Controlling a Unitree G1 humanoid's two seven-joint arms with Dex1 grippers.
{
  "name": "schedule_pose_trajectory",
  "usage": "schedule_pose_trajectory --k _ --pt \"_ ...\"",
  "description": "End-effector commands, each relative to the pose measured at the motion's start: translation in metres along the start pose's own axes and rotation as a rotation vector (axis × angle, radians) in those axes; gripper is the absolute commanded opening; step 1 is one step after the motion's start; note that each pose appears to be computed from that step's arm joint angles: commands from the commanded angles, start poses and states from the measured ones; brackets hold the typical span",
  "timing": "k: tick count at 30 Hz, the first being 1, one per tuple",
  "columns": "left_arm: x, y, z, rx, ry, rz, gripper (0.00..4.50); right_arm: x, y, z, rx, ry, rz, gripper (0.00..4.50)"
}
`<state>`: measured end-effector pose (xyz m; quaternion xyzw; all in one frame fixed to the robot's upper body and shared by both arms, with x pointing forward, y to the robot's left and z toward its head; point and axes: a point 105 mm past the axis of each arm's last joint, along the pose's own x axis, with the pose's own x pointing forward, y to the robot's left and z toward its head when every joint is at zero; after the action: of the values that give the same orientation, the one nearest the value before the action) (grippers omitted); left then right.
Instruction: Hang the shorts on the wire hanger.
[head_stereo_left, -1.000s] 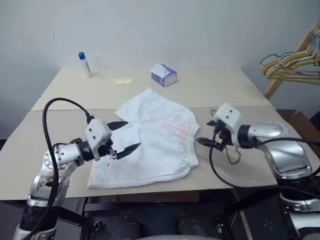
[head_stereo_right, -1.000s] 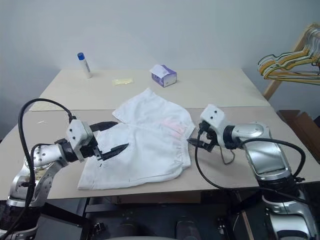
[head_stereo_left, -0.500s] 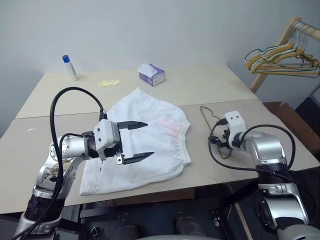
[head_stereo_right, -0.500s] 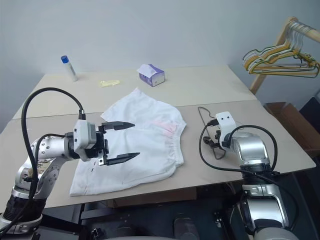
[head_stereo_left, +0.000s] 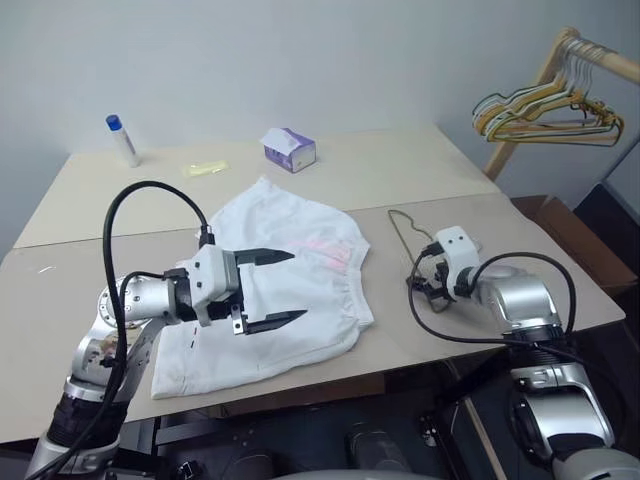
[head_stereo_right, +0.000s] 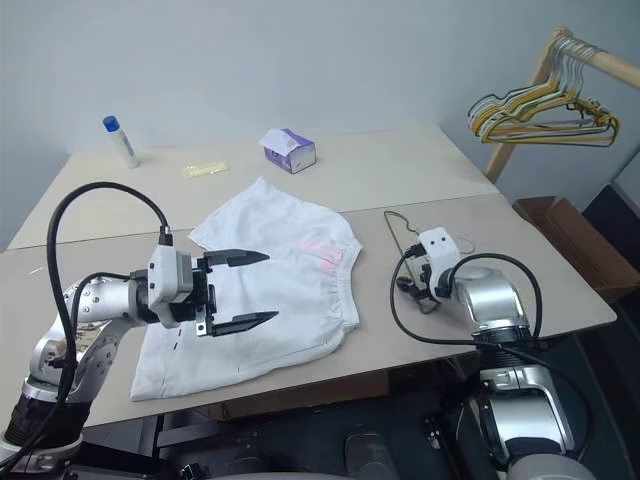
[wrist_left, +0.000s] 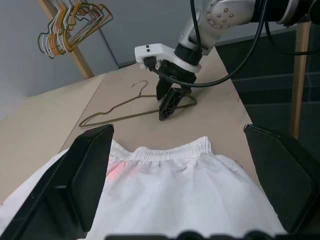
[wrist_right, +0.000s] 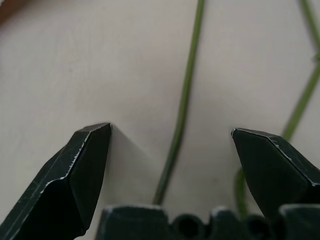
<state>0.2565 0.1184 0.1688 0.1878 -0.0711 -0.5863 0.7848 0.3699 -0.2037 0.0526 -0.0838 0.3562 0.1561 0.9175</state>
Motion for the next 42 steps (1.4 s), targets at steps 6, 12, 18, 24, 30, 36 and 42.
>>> schedule_pose_trajectory --k 6,12,18,24,30,36,42 --pt "0.001 0.001 0.006 0.047 0.0 0.008 4.5 0.005 0.005 -0.009 0.022 0.088 0.007 1.83" --pt "0.003 0.006 0.004 0.066 0.011 0.049 4.5 0.007 0.005 -0.012 0.033 0.095 0.01 0.03" --pt "0.009 0.017 -0.006 -0.022 0.028 0.136 4.5 0.002 -0.001 0.006 -0.032 0.002 -0.047 0.03" --pt "0.026 0.046 -0.011 -0.421 -0.061 0.357 4.5 -0.03 0.02 0.06 -0.274 -0.323 -0.09 0.03" --pt "0.052 0.063 0.002 -0.874 -0.254 0.39 4.5 -0.064 0.071 0.099 -0.419 -0.627 0.004 0.03" --pt "0.058 0.094 0.021 -1.16 -0.519 0.459 4.5 -0.089 0.116 0.114 -0.527 -0.834 0.11 0.03" --pt "0.056 0.111 0.031 -1.234 -0.621 0.508 4.5 -0.093 0.137 0.113 -0.516 -0.877 0.163 0.03"
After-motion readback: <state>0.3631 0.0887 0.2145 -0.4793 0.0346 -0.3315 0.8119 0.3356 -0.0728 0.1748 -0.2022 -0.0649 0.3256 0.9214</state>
